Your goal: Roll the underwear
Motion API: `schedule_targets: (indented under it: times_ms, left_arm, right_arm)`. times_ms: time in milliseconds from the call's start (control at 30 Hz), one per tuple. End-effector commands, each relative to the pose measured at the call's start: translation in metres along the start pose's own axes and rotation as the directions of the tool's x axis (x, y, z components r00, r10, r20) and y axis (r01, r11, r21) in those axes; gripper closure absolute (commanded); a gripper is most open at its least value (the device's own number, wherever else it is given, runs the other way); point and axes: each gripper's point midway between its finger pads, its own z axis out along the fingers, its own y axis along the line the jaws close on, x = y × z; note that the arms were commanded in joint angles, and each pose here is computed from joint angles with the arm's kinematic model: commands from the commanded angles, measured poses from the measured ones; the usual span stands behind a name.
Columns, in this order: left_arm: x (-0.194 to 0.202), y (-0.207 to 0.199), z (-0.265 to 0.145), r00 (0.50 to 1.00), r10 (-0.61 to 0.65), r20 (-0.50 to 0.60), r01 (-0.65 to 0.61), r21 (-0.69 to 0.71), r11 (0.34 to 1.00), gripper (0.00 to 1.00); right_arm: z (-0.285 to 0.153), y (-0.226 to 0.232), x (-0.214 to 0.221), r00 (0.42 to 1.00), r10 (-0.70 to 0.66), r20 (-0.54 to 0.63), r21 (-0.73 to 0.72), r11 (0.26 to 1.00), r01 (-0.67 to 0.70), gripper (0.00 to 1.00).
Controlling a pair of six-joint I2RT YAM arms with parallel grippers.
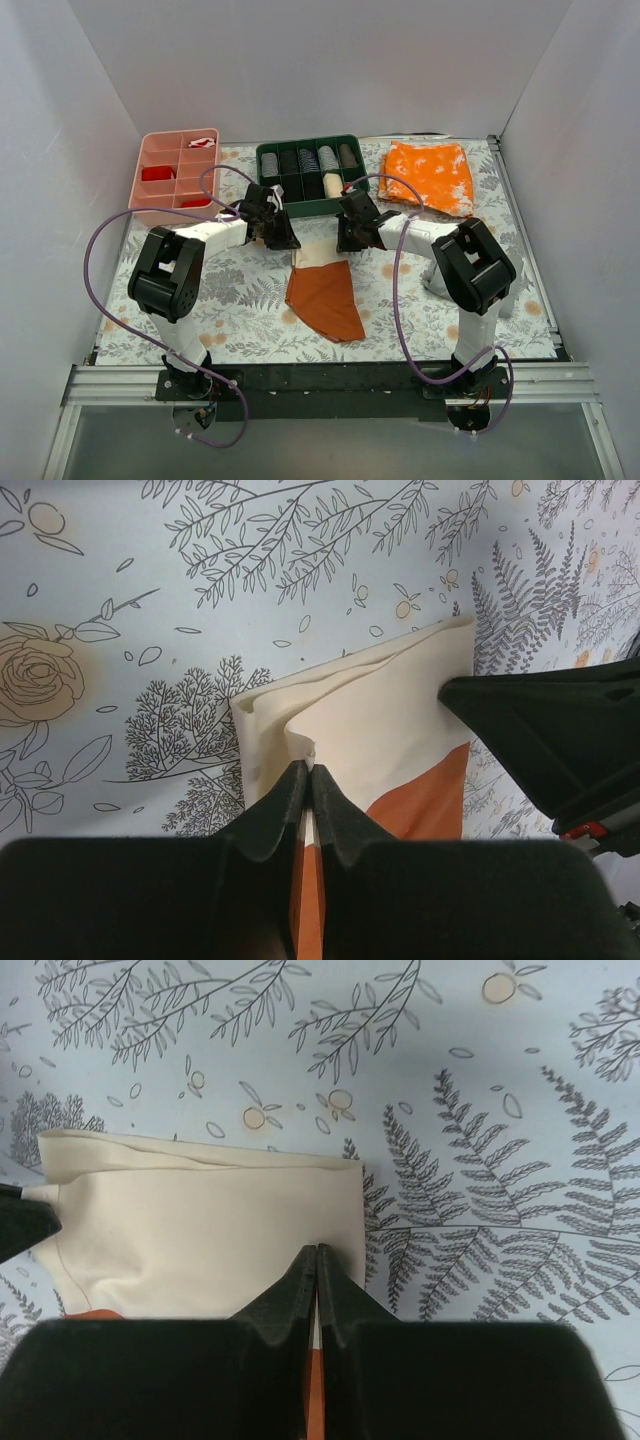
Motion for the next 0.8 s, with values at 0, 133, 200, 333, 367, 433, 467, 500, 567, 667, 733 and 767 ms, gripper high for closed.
schedule_targets:
  times_ms: [0, 133, 200, 333, 367, 433, 467, 500, 567, 667, 733, 767]
  left_arm:
    - [-0.016, -0.015, -0.005, 0.998, 0.053, 0.044, -0.055, 0.045, 0.997, 0.96]
    - [-0.016, -0.006, -0.001, 0.997, 0.057, 0.054, -0.058, 0.008, 0.998, 0.96]
    - [-0.019, -0.001, 0.001, 0.996, 0.062, 0.068, -0.061, -0.012, 0.998, 0.96]
    - [-0.028, 0.004, 0.006, 0.991, 0.074, 0.108, -0.071, -0.035, 0.997, 0.95]
    - [-0.030, 0.005, 0.008, 0.991, 0.076, 0.113, -0.072, -0.041, 0.997, 0.95]
    - [-0.033, 0.007, 0.012, 0.990, 0.085, 0.117, -0.080, -0.048, 0.996, 0.94]
    - [-0.035, 0.007, 0.014, 0.989, 0.087, 0.121, -0.082, -0.047, 0.996, 0.94]
    - [-0.036, 0.007, 0.016, 0.988, 0.091, 0.123, -0.086, -0.045, 0.995, 0.93]
    - [-0.036, 0.010, 0.020, 0.989, 0.092, 0.119, -0.087, -0.052, 0.995, 0.93]
    - [-0.037, 0.019, 0.020, 0.987, 0.089, 0.132, -0.077, -0.092, 0.993, 0.92]
    - [-0.037, 0.023, 0.018, 0.987, 0.084, 0.140, -0.069, -0.106, 0.992, 0.91]
    - [-0.038, 0.025, 0.018, 0.986, 0.080, 0.147, -0.063, -0.115, 0.991, 0.90]
  right_arm:
    - [0.007, -0.010, -0.023, 0.996, 0.001, 0.088, 0.061, 0.998, -0.007, 0.92]
    - [0.007, -0.017, -0.021, 0.996, 0.013, 0.091, 0.086, 0.996, -0.021, 0.92]
    - [0.010, -0.018, -0.018, 0.997, 0.015, 0.081, 0.087, 0.996, -0.022, 0.92]
    - [0.015, -0.018, -0.012, 0.998, 0.014, 0.063, 0.070, 0.997, -0.018, 0.91]
    - [0.017, -0.020, -0.006, 0.999, 0.011, 0.051, 0.073, 0.997, -0.015, 0.91]
    - [0.018, -0.020, -0.003, 0.999, 0.005, 0.045, 0.063, 0.998, -0.008, 0.91]
    - [0.018, -0.020, -0.001, 0.999, 0.004, 0.041, 0.057, 0.998, -0.006, 0.91]
    - [0.019, -0.020, 0.001, 0.999, 0.003, 0.036, 0.052, 0.999, -0.005, 0.91]
    - [0.021, -0.019, 0.003, 1.000, 0.000, 0.027, 0.046, 0.999, -0.001, 0.91]
    - [0.023, -0.020, 0.006, 1.000, -0.001, 0.015, 0.042, 0.999, 0.001, 0.91]
    - [0.024, -0.019, 0.007, 1.000, -0.006, 0.011, 0.038, 0.999, 0.005, 0.91]
    - [0.025, -0.019, 0.008, 1.000, -0.007, 0.007, 0.037, 0.999, 0.007, 0.91]
